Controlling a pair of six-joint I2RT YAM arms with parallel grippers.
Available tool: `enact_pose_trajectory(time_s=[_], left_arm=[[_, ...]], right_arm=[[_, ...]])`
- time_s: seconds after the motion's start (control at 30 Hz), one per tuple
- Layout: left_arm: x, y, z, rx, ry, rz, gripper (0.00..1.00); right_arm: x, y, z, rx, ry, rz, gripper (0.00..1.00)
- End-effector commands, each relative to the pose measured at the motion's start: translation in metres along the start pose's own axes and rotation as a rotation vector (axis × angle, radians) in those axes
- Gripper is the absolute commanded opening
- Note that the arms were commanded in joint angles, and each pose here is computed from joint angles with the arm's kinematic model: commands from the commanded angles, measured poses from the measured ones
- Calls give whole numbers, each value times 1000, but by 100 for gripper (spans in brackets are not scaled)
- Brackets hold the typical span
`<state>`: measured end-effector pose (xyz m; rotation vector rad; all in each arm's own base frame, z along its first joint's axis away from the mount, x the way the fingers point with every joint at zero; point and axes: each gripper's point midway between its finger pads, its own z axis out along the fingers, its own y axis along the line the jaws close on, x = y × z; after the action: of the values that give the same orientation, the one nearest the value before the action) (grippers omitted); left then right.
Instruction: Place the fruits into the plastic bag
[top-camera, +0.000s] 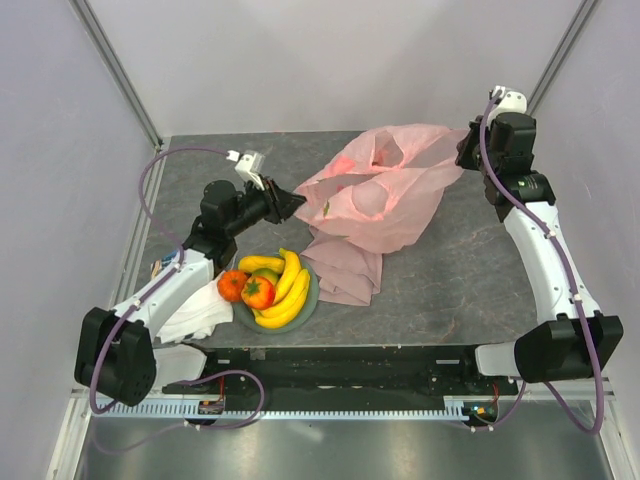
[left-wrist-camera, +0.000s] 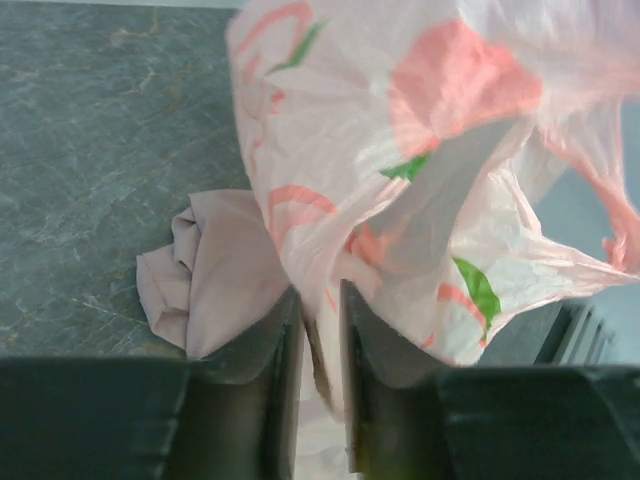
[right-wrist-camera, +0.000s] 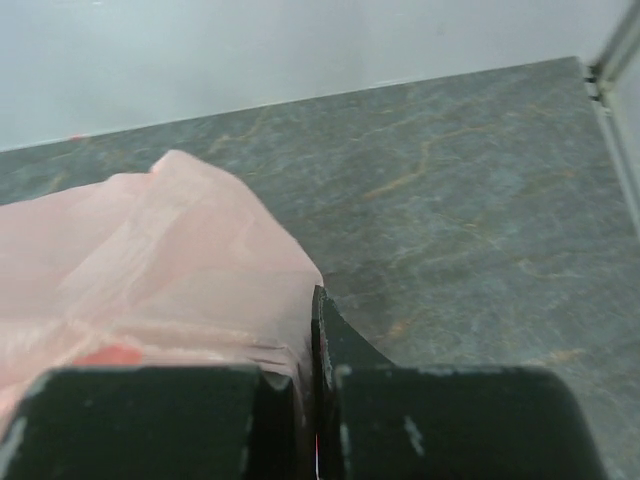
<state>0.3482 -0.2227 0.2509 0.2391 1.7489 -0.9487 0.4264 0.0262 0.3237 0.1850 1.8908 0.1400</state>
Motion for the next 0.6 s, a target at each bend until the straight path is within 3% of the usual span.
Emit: enact_pose_trajectory(time_s=[0.0, 0.1, 0.37, 0.57], left_arm=[[-2, -37, 3, 108, 23, 121, 69], [-13, -47, -3, 70, -26, 219, 84], [-35, -95, -27, 74, -154, 435, 87], [-9, -140, -12, 212, -95, 434, 87]], right_arm=[[-24, 41, -13, -204, -68, 33, 0], [-23, 64, -14, -280, -64, 27, 0], [2, 99, -10, -339, -4, 8, 0], [19, 110, -9, -349, 29, 9, 0]])
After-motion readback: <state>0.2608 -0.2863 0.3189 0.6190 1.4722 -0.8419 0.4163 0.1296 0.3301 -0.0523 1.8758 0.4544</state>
